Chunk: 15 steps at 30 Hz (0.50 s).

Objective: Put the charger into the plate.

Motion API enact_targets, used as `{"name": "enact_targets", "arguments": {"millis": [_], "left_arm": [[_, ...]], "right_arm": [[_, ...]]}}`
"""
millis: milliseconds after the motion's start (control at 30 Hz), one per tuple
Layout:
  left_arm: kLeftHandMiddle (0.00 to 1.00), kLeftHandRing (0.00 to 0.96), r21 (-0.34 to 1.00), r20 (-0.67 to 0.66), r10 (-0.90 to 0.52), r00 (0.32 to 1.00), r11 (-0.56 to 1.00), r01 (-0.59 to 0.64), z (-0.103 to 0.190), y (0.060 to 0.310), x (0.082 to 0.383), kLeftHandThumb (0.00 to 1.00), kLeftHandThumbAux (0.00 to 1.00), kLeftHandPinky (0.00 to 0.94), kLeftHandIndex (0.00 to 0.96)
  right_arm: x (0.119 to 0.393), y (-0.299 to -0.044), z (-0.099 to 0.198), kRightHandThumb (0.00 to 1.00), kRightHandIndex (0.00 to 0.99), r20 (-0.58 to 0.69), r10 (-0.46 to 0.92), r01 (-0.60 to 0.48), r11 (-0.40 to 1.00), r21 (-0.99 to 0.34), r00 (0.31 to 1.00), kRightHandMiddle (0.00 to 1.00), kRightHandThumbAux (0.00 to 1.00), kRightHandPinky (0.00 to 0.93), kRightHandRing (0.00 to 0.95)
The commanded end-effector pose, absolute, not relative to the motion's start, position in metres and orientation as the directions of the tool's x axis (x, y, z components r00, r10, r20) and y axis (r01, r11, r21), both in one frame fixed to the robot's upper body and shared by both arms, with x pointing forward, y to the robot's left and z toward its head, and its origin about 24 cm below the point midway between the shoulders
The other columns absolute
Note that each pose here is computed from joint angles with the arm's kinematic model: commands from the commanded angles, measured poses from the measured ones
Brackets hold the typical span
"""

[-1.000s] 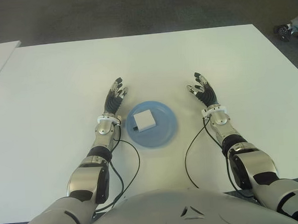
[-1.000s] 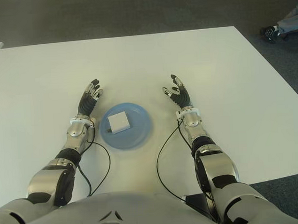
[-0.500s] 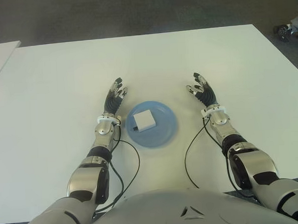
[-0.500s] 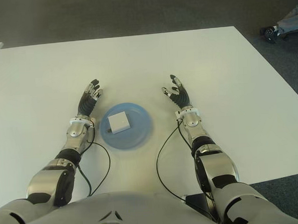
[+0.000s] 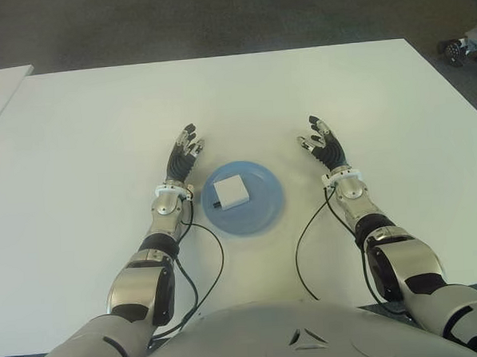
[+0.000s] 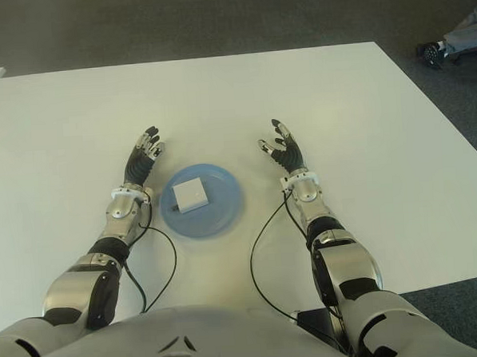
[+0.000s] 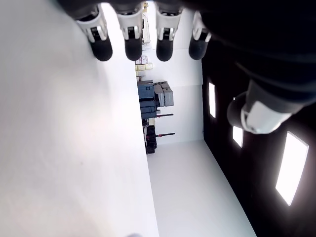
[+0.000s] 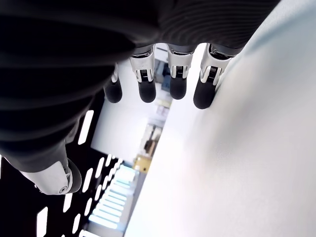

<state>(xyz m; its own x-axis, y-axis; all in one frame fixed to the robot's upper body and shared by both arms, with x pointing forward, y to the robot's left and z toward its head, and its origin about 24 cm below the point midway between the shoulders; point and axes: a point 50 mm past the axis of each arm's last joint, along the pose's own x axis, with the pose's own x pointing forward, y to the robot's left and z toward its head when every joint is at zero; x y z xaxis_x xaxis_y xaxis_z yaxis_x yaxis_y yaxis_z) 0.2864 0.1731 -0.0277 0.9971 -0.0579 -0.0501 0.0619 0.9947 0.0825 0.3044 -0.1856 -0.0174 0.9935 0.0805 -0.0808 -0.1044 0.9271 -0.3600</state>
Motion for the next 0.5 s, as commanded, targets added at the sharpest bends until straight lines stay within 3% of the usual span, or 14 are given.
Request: {"name": "enact_targets", "arguments": {"millis": [33,500], "left_arm": [[0.000,0.000,0.065,-0.138,-0.057,0.989,0.996,0.066,-0.0433,0.1744,0.2757,0.050,0.531,0.000,0.000],[0.000,0.000,0.046,-0.148,-0.051,0.988,0.997,0.059,-0.0435,0.1747,0.2771,0.058,0.523,0.000,0.000]], "right_arm": [[0.2608,-0.1770,-0.0754,0.189,0.000,-0.400,0.113,-0.256,0.910,-0.326,0.910,0.025,0.611,0.080,0.036],[0.2619,-0.1763,-0.0751,0.211,0.000,-0.403,0.113,-0.257,0.911,-0.323,0.908,0.029,0.628,0.089,0.041]]}}
